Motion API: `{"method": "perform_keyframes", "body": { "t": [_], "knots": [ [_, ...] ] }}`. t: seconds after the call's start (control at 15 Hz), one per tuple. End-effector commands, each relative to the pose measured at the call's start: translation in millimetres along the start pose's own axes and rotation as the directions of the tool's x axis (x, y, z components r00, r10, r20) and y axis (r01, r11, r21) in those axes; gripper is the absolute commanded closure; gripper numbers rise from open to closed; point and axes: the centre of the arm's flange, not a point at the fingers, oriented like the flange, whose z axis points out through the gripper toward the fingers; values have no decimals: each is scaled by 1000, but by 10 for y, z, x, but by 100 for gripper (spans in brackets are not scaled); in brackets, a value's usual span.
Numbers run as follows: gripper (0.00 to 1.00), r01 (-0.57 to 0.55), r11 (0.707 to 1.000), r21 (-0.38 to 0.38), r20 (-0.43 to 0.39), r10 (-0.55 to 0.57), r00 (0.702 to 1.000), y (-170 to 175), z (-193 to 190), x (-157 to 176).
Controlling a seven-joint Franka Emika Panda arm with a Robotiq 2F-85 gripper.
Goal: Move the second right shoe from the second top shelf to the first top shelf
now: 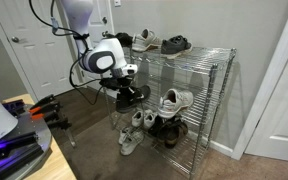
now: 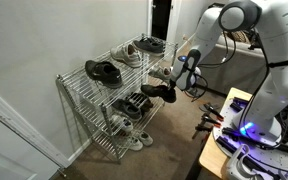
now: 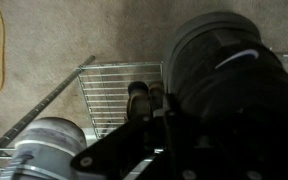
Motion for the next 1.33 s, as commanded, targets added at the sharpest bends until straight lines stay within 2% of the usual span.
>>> {"method": "perform_keyframes", "body": {
  "t": [0.0,0.2,0.4,0.67,0.87,1.0,1.27],
  "knots": [
    [94,22,997,-80,130,-11,991,35,-792,-379],
    [94,20,988,-153,241,18,970,132,-1076,-569],
    [94,32,973,-228,349,50,936,197,-1345,-712],
    [94,113,943,-314,416,29,909,82,-1837,-950],
    [94,150,927,-344,408,4,913,-78,-2188,-1005],
    [94,166,923,-346,367,-30,930,-218,-2419,-1024],
    [94,164,936,-310,270,-79,960,-440,-2907,-959]
  ]
}}
